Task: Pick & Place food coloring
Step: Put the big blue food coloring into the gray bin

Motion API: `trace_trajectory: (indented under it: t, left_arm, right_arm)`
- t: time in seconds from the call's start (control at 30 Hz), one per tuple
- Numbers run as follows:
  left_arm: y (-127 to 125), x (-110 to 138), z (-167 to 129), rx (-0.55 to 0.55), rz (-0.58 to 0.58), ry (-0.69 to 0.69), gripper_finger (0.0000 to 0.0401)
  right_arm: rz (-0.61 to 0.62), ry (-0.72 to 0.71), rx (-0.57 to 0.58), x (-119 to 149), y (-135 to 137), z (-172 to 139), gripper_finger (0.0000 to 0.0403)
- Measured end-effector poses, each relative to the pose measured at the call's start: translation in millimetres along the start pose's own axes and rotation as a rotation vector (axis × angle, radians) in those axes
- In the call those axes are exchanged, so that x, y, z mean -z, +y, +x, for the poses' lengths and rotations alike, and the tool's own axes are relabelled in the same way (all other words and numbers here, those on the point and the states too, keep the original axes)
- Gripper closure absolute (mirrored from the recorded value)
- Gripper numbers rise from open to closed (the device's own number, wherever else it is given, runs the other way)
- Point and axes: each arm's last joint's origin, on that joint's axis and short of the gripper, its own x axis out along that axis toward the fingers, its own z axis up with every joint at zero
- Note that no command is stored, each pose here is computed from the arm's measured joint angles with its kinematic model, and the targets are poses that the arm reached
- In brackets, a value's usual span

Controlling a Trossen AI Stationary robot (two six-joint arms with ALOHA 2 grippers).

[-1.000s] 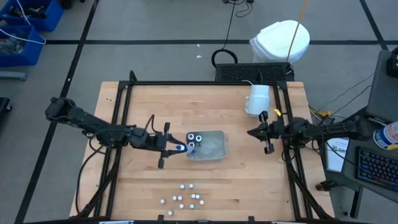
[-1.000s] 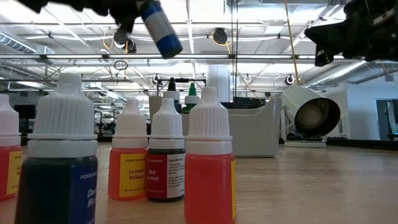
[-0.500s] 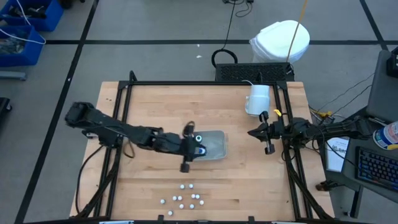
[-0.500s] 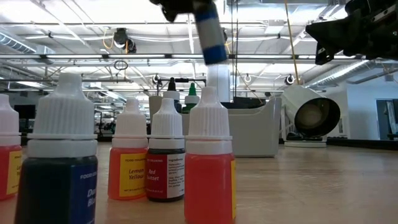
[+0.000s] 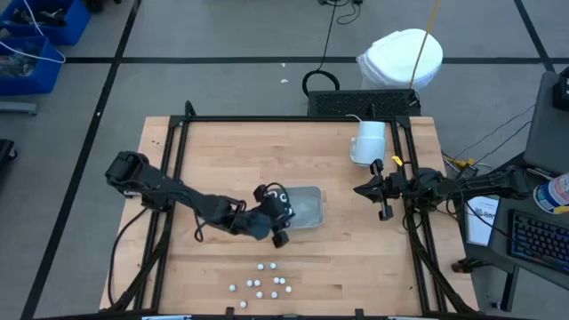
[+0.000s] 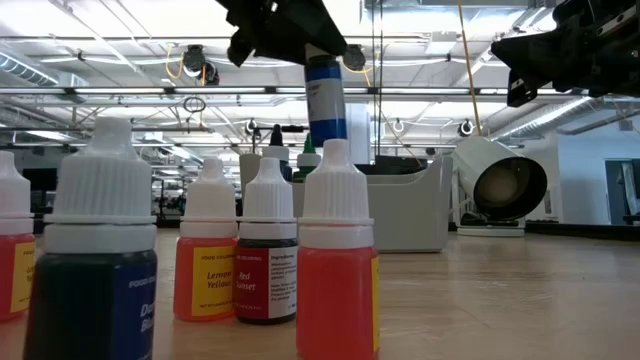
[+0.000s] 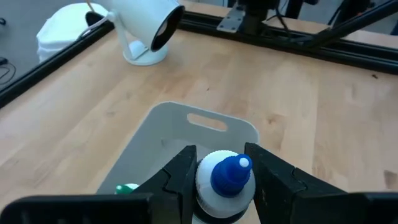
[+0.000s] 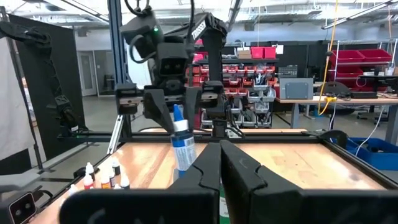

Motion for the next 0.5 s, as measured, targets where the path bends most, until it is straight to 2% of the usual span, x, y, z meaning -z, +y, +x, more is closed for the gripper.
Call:
trace_trajectory:
  t: [0.27, 0.5]
  left_arm:
    - [-1.9, 1.0, -1.6, -0.002, -0.008, -0.002, 0.0276]
    - [-4.7, 2.3, -3.7, 0.007, -0.083, -0.002, 0.0276]
  right_arm:
    - [-0.044, 0.000, 0.000, 0.0, 0.0, 0.0, 0.0403]
    - [-0.043, -0.011, -0.002, -1.0, 0.1, 0.0, 0.0403]
